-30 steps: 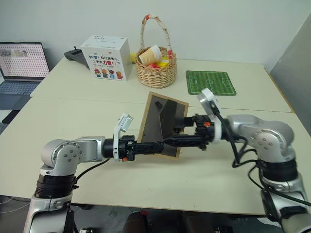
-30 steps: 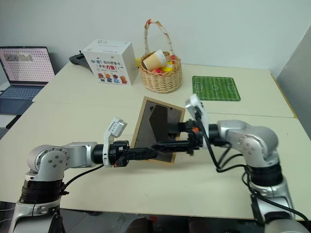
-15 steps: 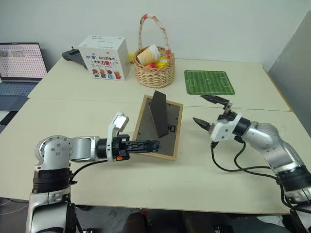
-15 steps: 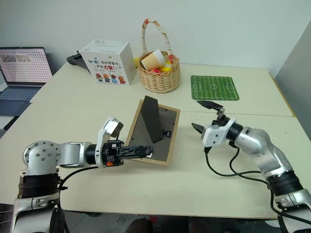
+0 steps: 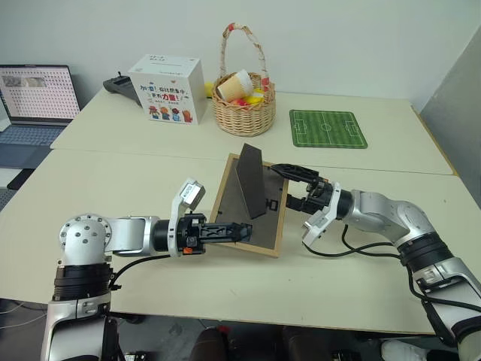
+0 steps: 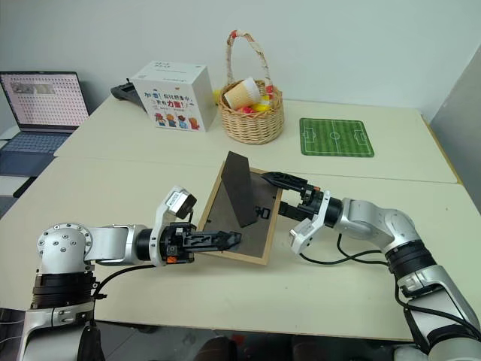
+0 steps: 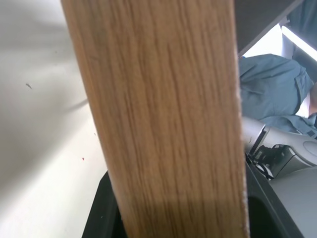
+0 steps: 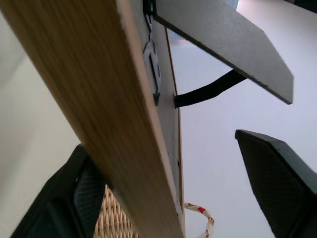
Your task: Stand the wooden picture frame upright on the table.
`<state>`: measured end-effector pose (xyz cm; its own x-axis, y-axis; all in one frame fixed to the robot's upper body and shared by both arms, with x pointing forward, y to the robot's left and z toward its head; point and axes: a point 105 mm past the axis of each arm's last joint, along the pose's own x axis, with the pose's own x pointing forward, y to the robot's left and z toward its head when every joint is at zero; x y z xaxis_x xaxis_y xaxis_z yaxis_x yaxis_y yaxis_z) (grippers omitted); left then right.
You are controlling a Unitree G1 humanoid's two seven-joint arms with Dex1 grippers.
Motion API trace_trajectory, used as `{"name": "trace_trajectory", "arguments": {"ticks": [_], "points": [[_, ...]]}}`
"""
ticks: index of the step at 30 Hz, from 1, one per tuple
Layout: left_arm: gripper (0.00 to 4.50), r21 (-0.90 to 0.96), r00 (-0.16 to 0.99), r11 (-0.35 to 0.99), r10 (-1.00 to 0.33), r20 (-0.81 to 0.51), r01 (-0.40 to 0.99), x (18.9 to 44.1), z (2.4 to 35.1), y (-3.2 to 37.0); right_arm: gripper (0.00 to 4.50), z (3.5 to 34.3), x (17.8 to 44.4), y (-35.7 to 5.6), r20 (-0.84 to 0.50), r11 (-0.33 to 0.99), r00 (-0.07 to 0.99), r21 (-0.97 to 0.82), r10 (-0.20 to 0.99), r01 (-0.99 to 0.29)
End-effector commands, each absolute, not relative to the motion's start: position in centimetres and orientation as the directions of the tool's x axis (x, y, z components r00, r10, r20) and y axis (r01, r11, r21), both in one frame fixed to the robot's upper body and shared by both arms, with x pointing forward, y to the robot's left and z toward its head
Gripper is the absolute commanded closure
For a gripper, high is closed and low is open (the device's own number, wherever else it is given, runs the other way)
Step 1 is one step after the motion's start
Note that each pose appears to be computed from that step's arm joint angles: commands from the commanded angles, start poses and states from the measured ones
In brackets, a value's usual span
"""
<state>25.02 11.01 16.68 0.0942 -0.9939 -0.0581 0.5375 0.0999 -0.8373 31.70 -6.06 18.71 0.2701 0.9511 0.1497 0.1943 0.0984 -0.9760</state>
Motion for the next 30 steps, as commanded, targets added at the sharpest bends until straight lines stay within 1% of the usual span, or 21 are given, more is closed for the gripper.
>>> {"name": "trace_trajectory", "arguments": {"ticks": [1,7,8,10,13,14,15,17,19,21,22,23,24,26,27,28,29,30], "points": [[3.22,-0.818,0.075,0.064,-0.997,-0.026,0.572,24.6,17.7,10.6,1.39,20.2,31.4,-6.2,0.191,0.138,0.235,-0.964,0.953,0.226],[3.22,-0.808,0.082,0.083,-0.996,-0.044,0.583,24.4,17.7,10.5,2.94,20.5,31.0,-6.4,0.205,0.161,0.217,-0.965,0.955,0.205],[3.22,-0.808,0.081,0.082,-0.996,-0.043,0.583,24.3,17.7,10.5,3.0,20.5,31.0,-6.4,0.204,0.161,0.214,-0.966,0.955,0.204],[2.51,-0.803,0.092,0.081,-0.995,-0.033,0.59,24.3,17.9,10.6,3.01,20.6,30.9,-6.6,0.212,0.175,0.208,-0.968,0.955,0.182],[1.97,-0.804,0.16,0.105,-0.987,-0.012,0.585,25.2,18.2,11.1,3.16,21.1,30.8,-6.9,0.227,0.196,0.205,-0.968,0.952,0.158],[1.68,-0.805,0.183,0.117,-0.983,-0.011,0.582,25.5,18.3,11.3,3.19,21.1,30.8,-6.9,0.228,0.2,0.205,-0.969,0.952,0.147],[1.53,-0.804,0.202,0.127,-0.979,-0.009,0.581,25.7,18.4,11.6,3.19,21.1,30.8,-7.0,0.225,0.202,0.204,-0.971,0.953,0.129],[1.17,-0.803,0.302,0.168,-0.953,0.015,0.571,26.5,19.3,13.5,3.19,20.6,30.8,-7.4,0.211,0.201,0.212,-0.977,0.954,0.067],[0.74,-0.802,0.404,0.241,-0.915,0.0,0.547,26.8,19.3,15.3,3.19,19.7,31.3,-7.7,0.189,0.203,0.241,-0.979,0.952,-0.032],[0.34,-0.775,0.479,0.333,-0.877,-0.044,0.537,26.5,18.8,16.5,3.19,19.0,32.2,-7.5,0.179,0.236,0.288,-0.955,0.941,-0.179],[0.21,-0.745,0.518,0.397,-0.851,-0.082,0.536,26.5,18.4,16.9,3.19,18.7,32.6,-7.4,0.169,0.251,0.302,-0.934,0.938,-0.255],[0.01,-0.681,0.548,0.474,-0.827,-0.126,0.559,26.1,18.2,17.1,3.19,18.2,32.6,-6.9,0.134,0.229,0.293,-0.92,0.947,-0.319],[0.0,-0.63,0.566,0.521,-0.81,-0.153,0.575,25.9,18.0,17.2,3.19,17.9,32.5,-6.6,0.107,0.208,0.28,-0.91,0.954,-0.36],[0.0,-0.583,0.587,0.554,-0.794,-0.157,0.594,25.4,18.0,17.0,3.19,18.0,32.5,-6.2,0.108,0.217,0.268,-0.881,0.957,-0.42],[0.0,-0.496,0.619,0.61,-0.766,-0.171,0.618,25.3,18.0,16.7,3.19,18.2,33.2,-5.8,0.126,0.272,0.295,-0.803,0.947,-0.53],[0.0,-0.388,0.65,0.662,-0.737,-0.183,0.641,25.3,18.1,16.4,3.19,17.9,33.6,-5.2,0.12,0.298,0.301,-0.689,0.946,-0.66],[0.0,-0.304,0.67,0.69,-0.719,-0.184,0.657,25.2,18.2,16.1,3.19,17.6,33.6,-4.8,0.109,0.294,0.288,-0.594,0.952,-0.749],[0.0,-0.211,0.681,0.706,-0.708,-0.185,0.676,25.1,18.2,15.7,3.2,17.4,34.1,-4.3,0.108,0.31,0.292,-0.417,0.95,-0.854]]}}
